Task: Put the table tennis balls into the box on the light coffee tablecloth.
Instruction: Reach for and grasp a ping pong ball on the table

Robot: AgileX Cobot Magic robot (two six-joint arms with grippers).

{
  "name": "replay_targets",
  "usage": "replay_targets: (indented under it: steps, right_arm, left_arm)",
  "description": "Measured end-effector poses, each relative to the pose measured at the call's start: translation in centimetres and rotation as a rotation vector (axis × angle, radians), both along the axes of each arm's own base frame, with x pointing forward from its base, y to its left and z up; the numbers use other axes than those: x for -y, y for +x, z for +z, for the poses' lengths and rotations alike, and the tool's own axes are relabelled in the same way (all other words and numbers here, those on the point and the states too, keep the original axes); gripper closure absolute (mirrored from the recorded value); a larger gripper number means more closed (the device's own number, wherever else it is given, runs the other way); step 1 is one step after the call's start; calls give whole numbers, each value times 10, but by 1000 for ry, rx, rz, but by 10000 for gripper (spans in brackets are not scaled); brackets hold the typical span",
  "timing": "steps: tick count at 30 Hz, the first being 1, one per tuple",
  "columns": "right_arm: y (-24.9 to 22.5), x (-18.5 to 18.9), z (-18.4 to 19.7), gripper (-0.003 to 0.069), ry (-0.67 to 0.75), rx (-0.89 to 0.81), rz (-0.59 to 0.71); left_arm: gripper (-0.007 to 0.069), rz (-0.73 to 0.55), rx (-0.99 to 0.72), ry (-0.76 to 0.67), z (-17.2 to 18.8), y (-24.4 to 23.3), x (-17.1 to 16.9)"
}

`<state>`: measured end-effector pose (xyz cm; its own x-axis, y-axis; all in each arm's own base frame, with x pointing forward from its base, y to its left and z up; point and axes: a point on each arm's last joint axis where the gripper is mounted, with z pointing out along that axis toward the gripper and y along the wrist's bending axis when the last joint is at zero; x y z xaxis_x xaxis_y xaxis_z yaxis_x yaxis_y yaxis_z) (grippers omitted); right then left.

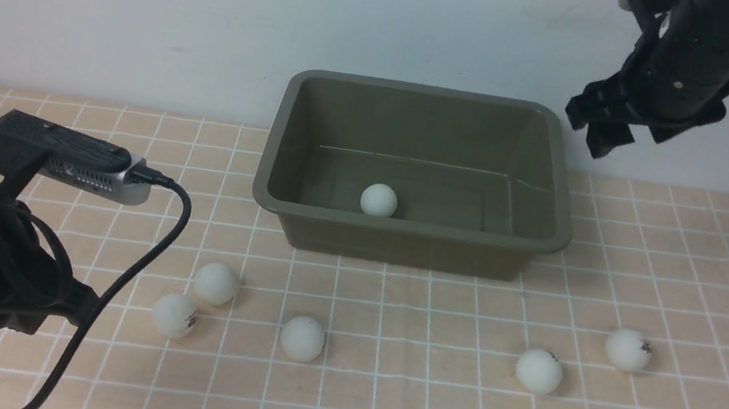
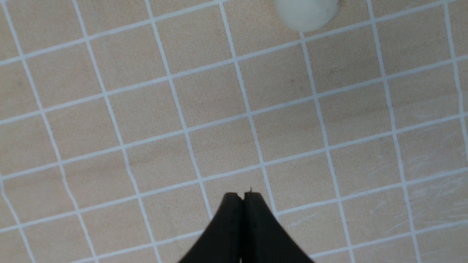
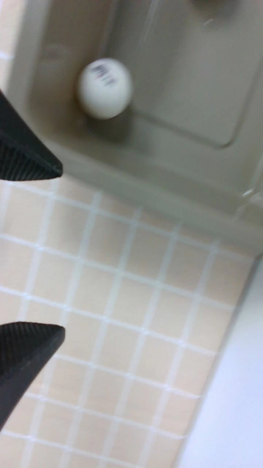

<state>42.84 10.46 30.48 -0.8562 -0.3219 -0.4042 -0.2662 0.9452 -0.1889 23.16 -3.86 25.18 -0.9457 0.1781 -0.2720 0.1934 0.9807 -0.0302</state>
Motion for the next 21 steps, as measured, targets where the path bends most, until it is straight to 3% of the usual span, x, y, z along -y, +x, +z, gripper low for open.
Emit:
replay_targets:
  steps: [9, 21]
  right_arm:
    - [-63, 41, -36, 186, 3, -205, -73]
    - [-76, 36, -98, 186, 79, -197, -48]
  left_arm:
    - [694, 0, 0, 0, 0, 0, 0]
    - [694, 1, 0, -3, 0, 0, 0]
